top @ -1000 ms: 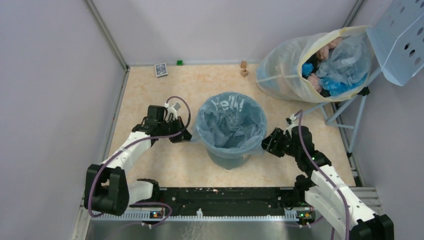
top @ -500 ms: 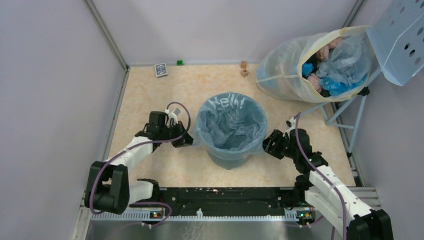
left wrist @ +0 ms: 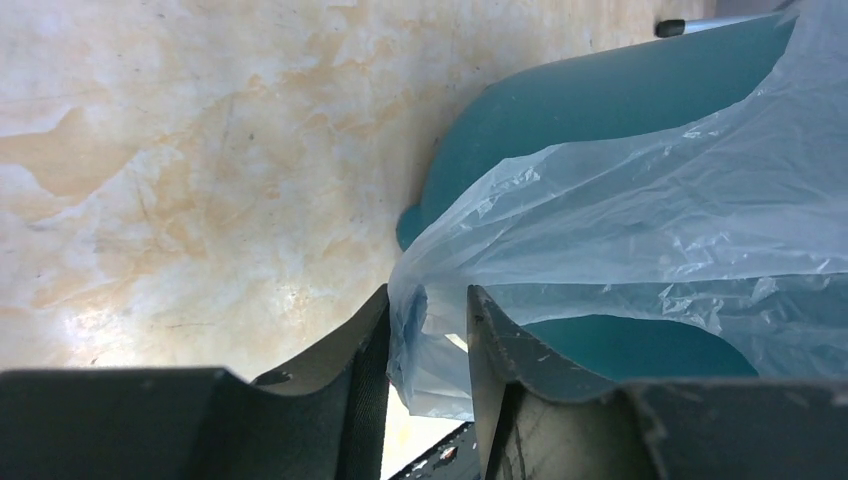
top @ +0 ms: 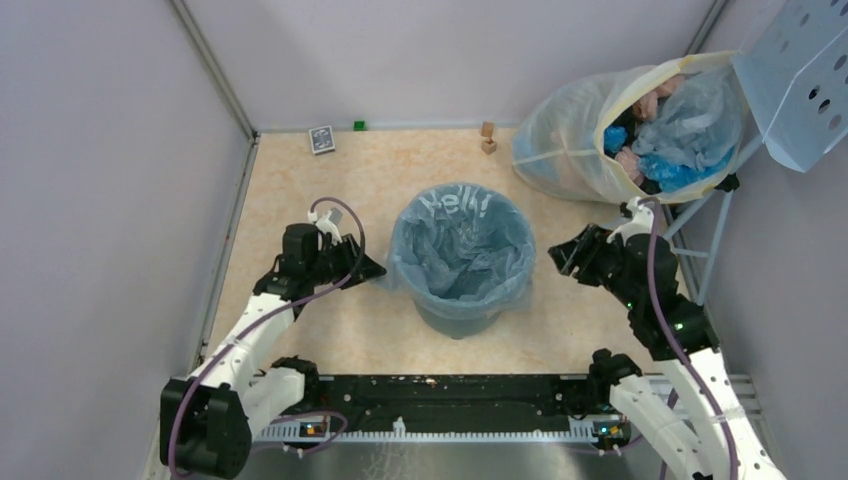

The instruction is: Put the trash bags into the trash bin

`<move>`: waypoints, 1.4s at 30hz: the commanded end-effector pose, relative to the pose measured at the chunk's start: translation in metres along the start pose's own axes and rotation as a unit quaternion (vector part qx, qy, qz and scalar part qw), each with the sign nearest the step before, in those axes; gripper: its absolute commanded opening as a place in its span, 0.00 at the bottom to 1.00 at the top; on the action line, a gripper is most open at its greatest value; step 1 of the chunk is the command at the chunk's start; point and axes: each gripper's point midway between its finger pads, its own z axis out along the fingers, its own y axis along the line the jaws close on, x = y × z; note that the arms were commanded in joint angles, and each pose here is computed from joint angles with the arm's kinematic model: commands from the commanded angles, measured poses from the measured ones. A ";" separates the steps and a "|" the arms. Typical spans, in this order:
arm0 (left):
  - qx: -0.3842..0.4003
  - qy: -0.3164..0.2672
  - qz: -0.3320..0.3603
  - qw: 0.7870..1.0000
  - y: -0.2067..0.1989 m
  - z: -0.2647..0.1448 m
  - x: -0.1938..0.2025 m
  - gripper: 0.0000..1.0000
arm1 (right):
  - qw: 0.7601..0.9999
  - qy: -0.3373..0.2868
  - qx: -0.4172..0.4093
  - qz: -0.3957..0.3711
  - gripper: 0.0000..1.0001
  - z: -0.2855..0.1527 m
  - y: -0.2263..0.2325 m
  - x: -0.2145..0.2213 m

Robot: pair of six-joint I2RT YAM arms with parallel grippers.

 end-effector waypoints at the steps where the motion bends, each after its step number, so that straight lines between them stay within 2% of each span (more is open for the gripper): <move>1: -0.022 -0.040 0.004 0.999 -0.002 -0.008 -0.017 0.39 | 0.997 0.003 0.026 -0.071 0.46 -0.024 0.004 -0.028; 5: -0.026 -0.043 0.001 0.999 0.001 -0.010 -0.015 0.42 | 0.992 0.022 -0.036 -0.119 0.00 -0.039 0.045 -0.054; 11: -0.001 -0.025 0.000 1.000 -0.003 -0.006 -0.009 0.49 | 0.968 0.085 -0.139 -0.190 0.00 -0.041 0.103 -0.055; 16: 0.020 -0.005 0.001 1.000 -0.005 0.001 -0.003 0.36 | 0.934 0.119 -0.173 -0.290 0.00 -0.031 0.150 -0.015; 21: 0.035 0.020 -0.008 0.999 -0.004 0.010 0.004 0.32 | 0.899 0.164 -0.162 -0.372 0.00 -0.002 0.175 0.036; 27: 0.048 0.030 -0.007 0.998 -0.004 0.016 0.006 0.26 | 0.871 0.237 -0.158 -0.399 0.00 0.031 0.175 0.089; 31: 0.064 0.041 -0.007 0.997 -0.005 0.020 0.009 0.15 | 0.855 0.292 -0.152 -0.401 0.00 0.044 0.161 0.125; 35: 0.066 0.044 -0.005 0.997 -0.004 0.022 0.010 0.01 | 0.851 0.319 -0.137 -0.395 0.00 0.055 0.142 0.149; 42: 0.063 0.044 -0.001 0.997 -0.001 0.024 0.010 0.00 | 0.851 0.354 -0.136 -0.363 0.00 0.063 0.119 0.174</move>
